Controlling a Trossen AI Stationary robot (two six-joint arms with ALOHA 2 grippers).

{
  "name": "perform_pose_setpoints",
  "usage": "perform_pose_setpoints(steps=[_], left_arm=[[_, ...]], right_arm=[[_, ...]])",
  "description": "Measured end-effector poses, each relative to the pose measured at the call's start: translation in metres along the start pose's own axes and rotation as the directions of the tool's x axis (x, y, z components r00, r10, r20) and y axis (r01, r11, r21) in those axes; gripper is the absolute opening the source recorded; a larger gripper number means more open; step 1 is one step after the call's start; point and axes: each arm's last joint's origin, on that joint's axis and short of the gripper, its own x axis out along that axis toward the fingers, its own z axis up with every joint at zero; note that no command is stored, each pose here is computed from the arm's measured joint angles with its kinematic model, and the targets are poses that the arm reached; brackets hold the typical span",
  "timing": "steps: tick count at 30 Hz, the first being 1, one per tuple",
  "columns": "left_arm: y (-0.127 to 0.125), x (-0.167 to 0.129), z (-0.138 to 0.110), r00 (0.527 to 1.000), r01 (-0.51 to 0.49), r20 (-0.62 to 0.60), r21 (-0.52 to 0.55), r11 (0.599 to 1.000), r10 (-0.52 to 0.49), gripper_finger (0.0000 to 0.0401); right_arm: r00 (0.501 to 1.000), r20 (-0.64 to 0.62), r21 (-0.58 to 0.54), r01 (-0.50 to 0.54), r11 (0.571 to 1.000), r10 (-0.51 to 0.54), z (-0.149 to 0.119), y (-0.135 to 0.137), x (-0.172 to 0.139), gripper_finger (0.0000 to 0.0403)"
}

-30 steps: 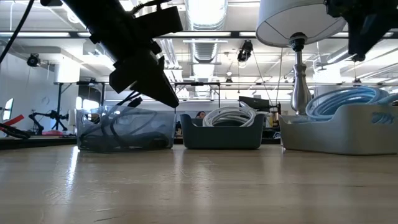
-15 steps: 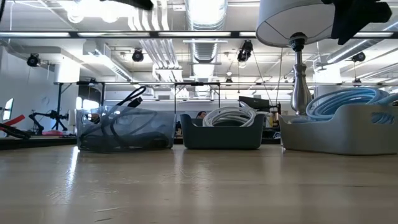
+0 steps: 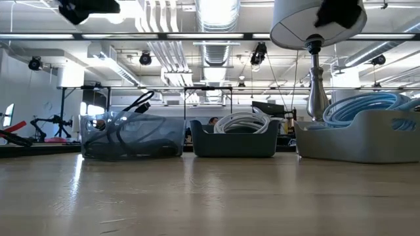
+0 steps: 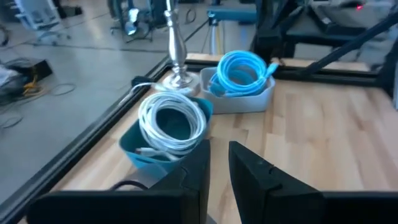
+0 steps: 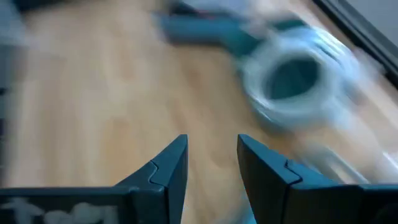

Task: Sort HDMI cables
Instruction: Return to Home Position

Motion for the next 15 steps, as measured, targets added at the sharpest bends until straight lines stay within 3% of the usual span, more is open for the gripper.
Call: perform_pose_setpoints(steps=[3,5,11,15], left_arm=[[0.006,-0.003,-0.016,0.998,0.022,0.053,-0.014,1.0,-0.021,0.0062],[0.012,-0.007,-0.021,0.995,0.03,0.093,-0.018,0.999,-0.028,0.0062],[0.031,-0.022,-0.035,0.984,0.046,0.172,-0.039,0.998,-0.038,0.0062],[0.037,-0.024,-0.051,0.973,0.054,0.228,-0.05,0.997,-0.041,0.0062]], right_arm=[[0.972,0.123,-0.13,-0.186,0.974,0.202,0.003,0.007,0.001,0.0139],[0.943,0.188,-0.19,-0.238,0.953,0.273,0.001,0.005,-0.001,0.0141],[0.916,0.261,-0.237,-0.243,0.94,0.303,-0.019,-0.013,-0.01,0.0143],[0.87,0.363,-0.265,-0.246,0.932,0.333,-0.035,-0.024,-0.009,0.0136]])
